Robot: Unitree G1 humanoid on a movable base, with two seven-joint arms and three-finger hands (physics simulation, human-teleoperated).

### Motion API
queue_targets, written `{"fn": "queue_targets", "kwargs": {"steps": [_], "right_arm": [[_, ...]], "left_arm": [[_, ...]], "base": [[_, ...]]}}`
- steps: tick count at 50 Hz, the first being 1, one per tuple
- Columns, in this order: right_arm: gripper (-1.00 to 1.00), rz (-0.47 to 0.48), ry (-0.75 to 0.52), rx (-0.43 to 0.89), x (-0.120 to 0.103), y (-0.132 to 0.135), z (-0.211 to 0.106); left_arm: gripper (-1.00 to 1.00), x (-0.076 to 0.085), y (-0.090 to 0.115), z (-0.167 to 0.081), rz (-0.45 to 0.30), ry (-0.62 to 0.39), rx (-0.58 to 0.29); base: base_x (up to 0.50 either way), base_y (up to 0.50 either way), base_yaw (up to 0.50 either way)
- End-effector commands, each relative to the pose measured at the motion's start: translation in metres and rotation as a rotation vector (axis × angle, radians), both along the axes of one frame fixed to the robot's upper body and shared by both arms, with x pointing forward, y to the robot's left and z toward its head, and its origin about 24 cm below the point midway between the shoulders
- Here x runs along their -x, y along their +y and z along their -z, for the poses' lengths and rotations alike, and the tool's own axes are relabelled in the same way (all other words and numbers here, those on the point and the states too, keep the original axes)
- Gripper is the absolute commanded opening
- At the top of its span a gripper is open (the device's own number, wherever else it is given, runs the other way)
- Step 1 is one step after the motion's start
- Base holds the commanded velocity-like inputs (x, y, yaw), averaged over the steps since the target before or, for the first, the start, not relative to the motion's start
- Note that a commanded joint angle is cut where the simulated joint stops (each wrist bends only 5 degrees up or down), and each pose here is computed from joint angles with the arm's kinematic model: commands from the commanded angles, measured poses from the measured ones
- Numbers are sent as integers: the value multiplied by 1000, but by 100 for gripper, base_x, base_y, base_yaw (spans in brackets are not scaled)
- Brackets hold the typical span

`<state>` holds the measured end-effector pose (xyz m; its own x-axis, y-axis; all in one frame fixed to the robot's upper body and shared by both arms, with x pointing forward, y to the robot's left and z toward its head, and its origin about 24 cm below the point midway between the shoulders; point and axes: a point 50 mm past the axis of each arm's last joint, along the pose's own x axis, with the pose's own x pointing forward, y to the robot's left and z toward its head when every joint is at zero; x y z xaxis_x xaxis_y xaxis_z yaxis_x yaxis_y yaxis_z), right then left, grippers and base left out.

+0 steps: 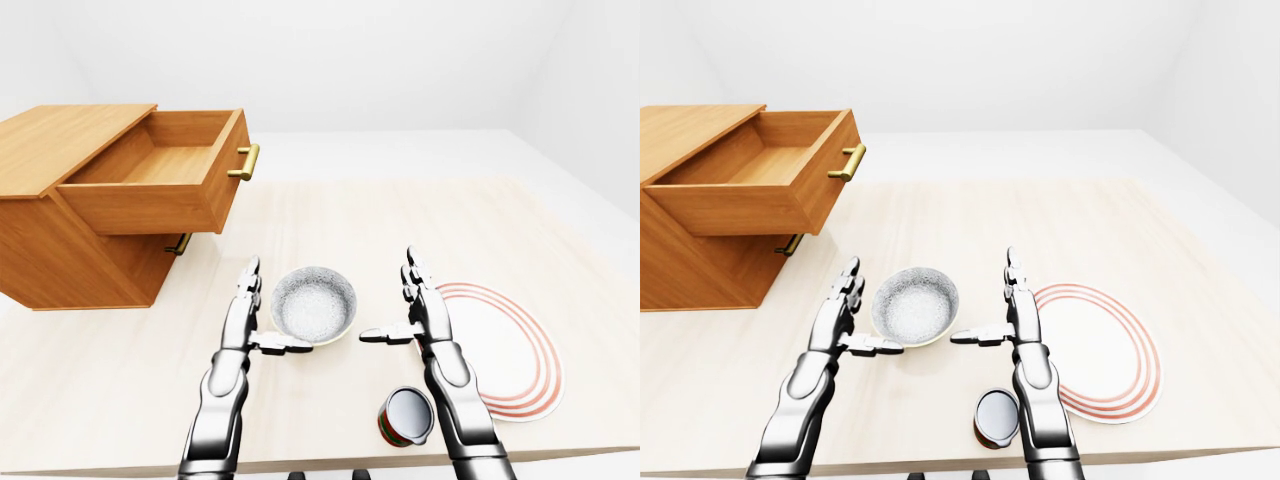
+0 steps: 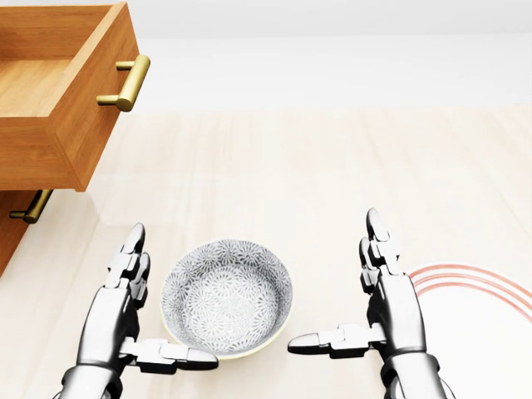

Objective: Put the bowl on top of the cabinet.

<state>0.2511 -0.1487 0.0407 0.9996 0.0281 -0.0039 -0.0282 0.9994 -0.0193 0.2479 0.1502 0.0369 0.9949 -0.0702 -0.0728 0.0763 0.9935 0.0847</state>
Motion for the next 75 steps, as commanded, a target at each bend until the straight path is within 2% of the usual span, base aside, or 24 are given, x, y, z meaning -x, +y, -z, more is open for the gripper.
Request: {"fn": "queue_targets", "kwargs": {"steps": [1,2,4,5,7,8,12,13,15,25,26,27,30,31,34,35,38,39,44,47,50,60,68,75], "right_arm": [[100,0,0,2,0,0,1],[100,1,-1,2,0,0,0],[100,1,-1,2,0,0,0],[100,-2,-1,1,0,1,1],[100,-2,-3,3,0,1,0],[100,-2,-4,2,0,0,0],[100,-3,-4,4,0,1,1],[100,-5,-6,7,0,1,1],[100,-3,-8,8,-1,0,1],[100,-3,-8,8,-1,0,1],[100,-8,-14,16,-1,1,2],[100,-10,-19,19,0,2,1],[100,-10,-20,19,0,2,1],[100,-11,-21,20,0,2,1],[100,-11,-21,21,0,2,1],[100,-13,-23,20,0,2,1],[100,-14,-23,21,0,2,1],[100,-16,-25,20,1,3,1],[100,-19,-26,20,1,3,1],[100,-19,-28,20,1,3,1],[100,-20,-28,20,1,3,1],[100,-19,-28,23,1,3,1],[100,-9,-20,27,-1,1,3],[100,-6,-24,26,-1,0,1]], "left_arm": [[100,-3,-4,-9,36,-33,-29],[100,3,-5,-20,111,-76,10],[100,3,-5,-21,116,-79,12],[100,3,1,-33,106,-135,146],[100,4,2,-34,96,-142,127],[100,8,-2,-32,120,-128,58],[100,12,-5,-33,133,-129,10],[100,15,-5,-32,99,-130,-99],[100,19,-8,-33,106,-150,-172],[100,20,-9,-33,106,-154,-175],[100,22,-11,-27,54,-241,-403],[100,18,-11,-18,13,-229,-517],[100,18,-10,-16,1,-224,-537],[100,15,-12,-10,-16,-225,-635],[100,14,-12,-8,-25,-223,-663],[100,12,-15,-7,-52,-254,-750],[100,11,-15,-5,-60,-255,-775],[100,8,-16,2,-76,-257,-822],[100,4,-18,8,-70,-247,-851],[100,0,-21,15,-79,-264,-917],[100,0,-24,19,-77,-270,-943],[100,-3,-32,26,-67,-283,-974],[100,10,-43,30,-50,-340,-1033],[100,12,-48,36,-35,-347,-1046]], "base": [[0,0,0],[0,0,0],[0,0,0],[0,0,0],[0,0,0],[0,0,0],[0,0,0],[0,0,0],[0,0,0],[0,0,0],[0,0,0],[0,0,0],[0,0,0],[0,0,0],[0,0,0],[0,0,0],[0,0,0],[0,0,0],[0,0,0],[0,0,0],[0,0,0],[0,0,0],[0,0,0],[0,0,0]]}}
